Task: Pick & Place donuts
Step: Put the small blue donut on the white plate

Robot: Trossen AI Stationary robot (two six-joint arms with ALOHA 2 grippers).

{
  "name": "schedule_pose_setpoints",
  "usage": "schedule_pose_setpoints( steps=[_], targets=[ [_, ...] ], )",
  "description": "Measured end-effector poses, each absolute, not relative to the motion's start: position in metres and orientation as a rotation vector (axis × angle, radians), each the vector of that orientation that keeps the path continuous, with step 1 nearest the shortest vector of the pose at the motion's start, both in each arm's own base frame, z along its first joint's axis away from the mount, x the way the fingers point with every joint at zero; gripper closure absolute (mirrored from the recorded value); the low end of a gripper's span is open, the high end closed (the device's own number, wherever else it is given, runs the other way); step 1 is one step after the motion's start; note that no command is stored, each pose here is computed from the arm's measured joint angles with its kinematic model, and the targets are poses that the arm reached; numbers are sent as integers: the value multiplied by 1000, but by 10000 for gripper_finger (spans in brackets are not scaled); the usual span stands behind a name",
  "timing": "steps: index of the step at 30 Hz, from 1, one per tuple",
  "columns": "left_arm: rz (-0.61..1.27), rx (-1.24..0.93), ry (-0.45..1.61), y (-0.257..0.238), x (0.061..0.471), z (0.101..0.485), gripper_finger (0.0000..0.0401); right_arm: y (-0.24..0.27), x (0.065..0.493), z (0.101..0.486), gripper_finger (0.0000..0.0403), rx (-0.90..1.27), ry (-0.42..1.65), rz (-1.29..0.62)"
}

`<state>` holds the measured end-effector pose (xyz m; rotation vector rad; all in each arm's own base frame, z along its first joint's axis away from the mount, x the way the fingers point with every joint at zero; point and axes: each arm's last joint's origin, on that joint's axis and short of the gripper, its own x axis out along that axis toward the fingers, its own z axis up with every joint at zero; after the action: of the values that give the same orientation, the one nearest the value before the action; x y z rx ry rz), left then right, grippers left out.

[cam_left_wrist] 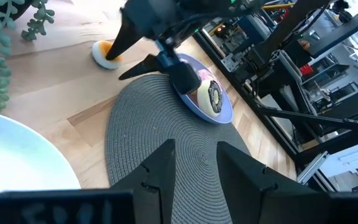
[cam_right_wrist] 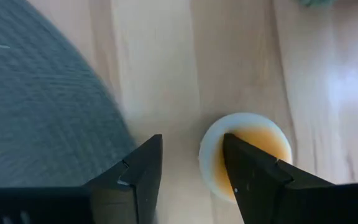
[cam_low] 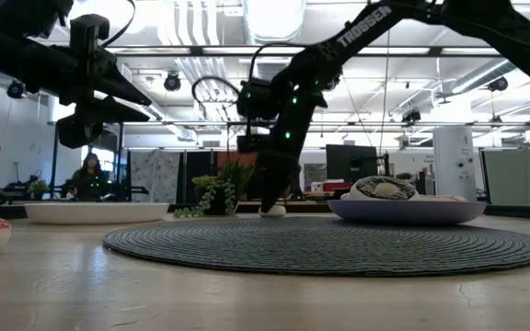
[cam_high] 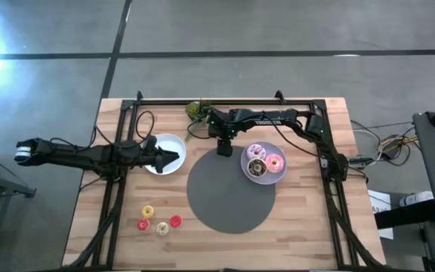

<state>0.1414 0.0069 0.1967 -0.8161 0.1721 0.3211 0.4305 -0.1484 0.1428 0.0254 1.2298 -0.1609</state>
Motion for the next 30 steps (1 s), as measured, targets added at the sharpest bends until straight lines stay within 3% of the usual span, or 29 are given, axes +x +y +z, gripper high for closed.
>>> schedule_pose_setpoints(
  steps=[7, 12, 22, 25, 30],
  targets=[
    [326, -831, 176, 7, 141, 196, 309, -145, 430, 142, 258, 42, 1251, -188],
    [326, -826, 178, 7, 141, 196, 309, -146, 427, 147, 272, -69, 1283, -277],
    [333, -823, 193, 7, 141, 194, 309, -150, 425, 147, 385, -36, 1288, -312],
    [333, -824, 192, 7, 141, 194, 309, -148, 425, 154, 393, 91, 1247, -302],
    [332, -824, 191, 7, 141, 195, 309, -152, 425, 180, 394, 495, 1070, -239]
  ],
)
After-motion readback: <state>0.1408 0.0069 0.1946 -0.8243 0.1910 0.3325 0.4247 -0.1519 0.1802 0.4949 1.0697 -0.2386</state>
